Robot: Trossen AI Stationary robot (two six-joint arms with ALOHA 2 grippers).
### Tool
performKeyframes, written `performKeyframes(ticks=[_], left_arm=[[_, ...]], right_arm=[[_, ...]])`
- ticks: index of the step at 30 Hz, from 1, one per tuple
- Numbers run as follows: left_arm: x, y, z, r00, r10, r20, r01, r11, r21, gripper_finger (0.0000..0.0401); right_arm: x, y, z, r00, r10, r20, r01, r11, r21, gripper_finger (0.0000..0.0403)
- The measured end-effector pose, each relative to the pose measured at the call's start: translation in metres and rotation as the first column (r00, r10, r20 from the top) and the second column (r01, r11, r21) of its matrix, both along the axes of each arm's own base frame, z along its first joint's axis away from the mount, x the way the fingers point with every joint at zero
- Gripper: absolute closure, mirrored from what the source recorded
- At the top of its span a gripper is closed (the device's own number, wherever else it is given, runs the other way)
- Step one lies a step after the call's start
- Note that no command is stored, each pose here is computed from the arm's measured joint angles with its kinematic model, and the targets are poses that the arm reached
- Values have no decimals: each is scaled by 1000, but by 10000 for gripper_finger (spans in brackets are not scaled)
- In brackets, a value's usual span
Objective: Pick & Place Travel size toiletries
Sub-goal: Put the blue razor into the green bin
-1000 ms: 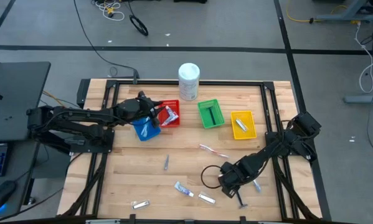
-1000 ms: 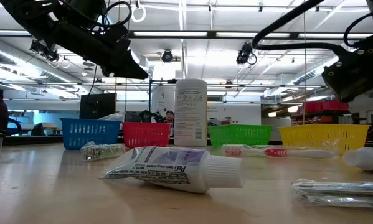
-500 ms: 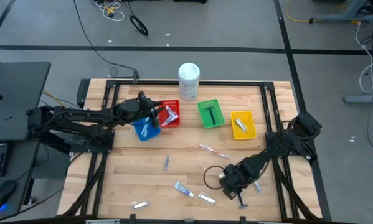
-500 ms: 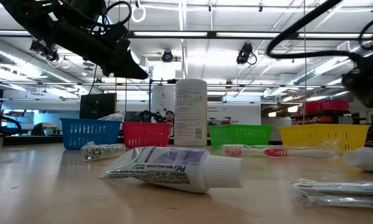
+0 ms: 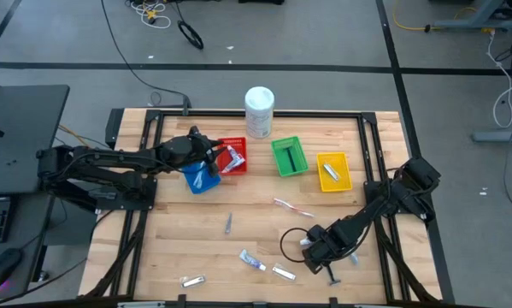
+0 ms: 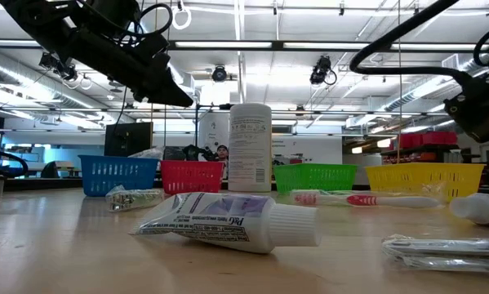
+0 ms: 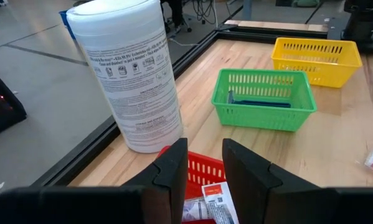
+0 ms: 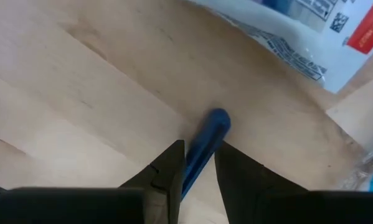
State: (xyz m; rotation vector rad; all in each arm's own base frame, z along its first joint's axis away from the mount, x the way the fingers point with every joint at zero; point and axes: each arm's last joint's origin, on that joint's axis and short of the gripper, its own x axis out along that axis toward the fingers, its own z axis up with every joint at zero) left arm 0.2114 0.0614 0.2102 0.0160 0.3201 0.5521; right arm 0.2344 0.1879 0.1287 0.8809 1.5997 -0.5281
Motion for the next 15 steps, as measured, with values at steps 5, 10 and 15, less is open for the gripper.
performKeyframes(ticks=[5, 10, 15], left_arm=[[0, 0, 0, 1000, 0, 0, 0, 1000, 0, 291], [0, 0, 0, 1000, 0, 0, 0, 1000, 0, 291], [0, 0, 0, 1000, 1, 0, -1, 1000, 0, 291]], right_arm=[[-1, -1, -2, 999, -34, -12, 33, 999, -32, 306], [-1, -1, -3, 999, -32, 1, 32, 998, -54, 321], [-1, -2, -3, 1000, -27, 11, 28, 997, -73, 346]])
